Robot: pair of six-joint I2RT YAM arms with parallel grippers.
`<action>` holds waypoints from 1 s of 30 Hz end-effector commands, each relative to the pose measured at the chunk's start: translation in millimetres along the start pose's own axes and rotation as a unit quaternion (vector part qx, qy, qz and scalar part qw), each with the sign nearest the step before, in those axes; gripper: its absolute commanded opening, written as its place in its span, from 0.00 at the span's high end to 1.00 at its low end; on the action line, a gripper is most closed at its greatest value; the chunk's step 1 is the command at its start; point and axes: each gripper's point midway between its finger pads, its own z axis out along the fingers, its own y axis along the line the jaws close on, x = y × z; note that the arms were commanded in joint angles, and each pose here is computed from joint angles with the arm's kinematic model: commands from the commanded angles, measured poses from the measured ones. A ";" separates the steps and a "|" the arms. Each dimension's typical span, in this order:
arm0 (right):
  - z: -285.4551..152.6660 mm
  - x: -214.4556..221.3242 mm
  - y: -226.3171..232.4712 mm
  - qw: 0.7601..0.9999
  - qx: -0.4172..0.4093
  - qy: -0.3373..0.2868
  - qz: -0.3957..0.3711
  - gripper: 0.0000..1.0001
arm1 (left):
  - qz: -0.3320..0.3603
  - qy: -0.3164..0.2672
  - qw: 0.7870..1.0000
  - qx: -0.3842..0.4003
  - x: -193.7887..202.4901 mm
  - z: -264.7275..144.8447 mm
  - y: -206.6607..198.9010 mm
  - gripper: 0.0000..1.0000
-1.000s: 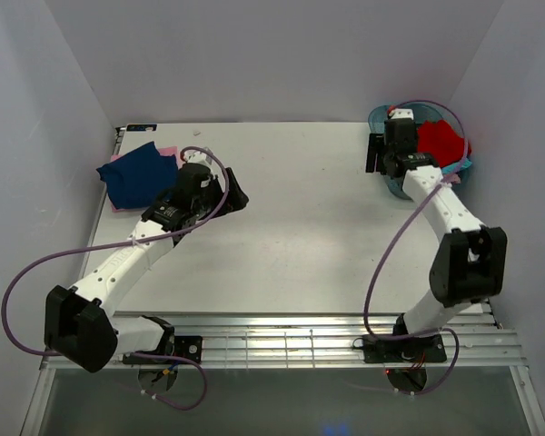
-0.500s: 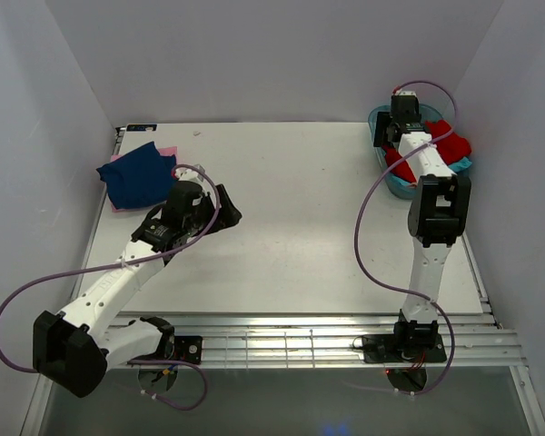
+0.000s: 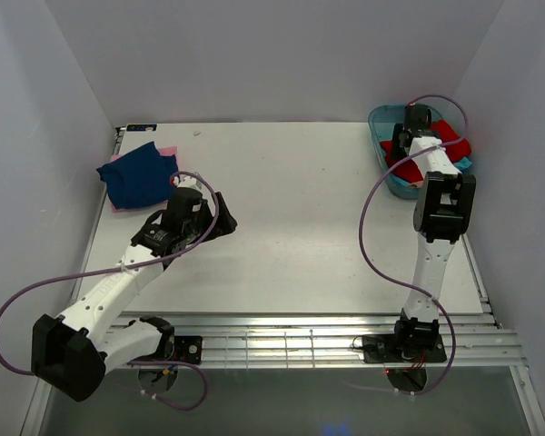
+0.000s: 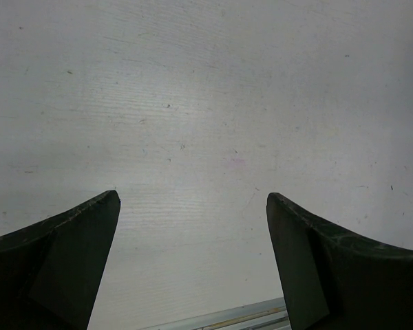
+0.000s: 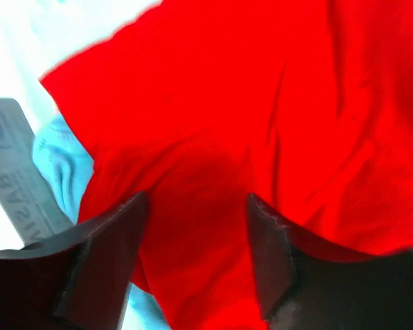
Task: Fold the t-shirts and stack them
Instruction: Grab the tshirt from the pile
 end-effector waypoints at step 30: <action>-295.8 -127.3 95.3 0.957 -0.211 -0.193 -0.052 0.92 | -0.006 -0.026 1.000 -0.016 -6.5 -8.7 8.6 0.02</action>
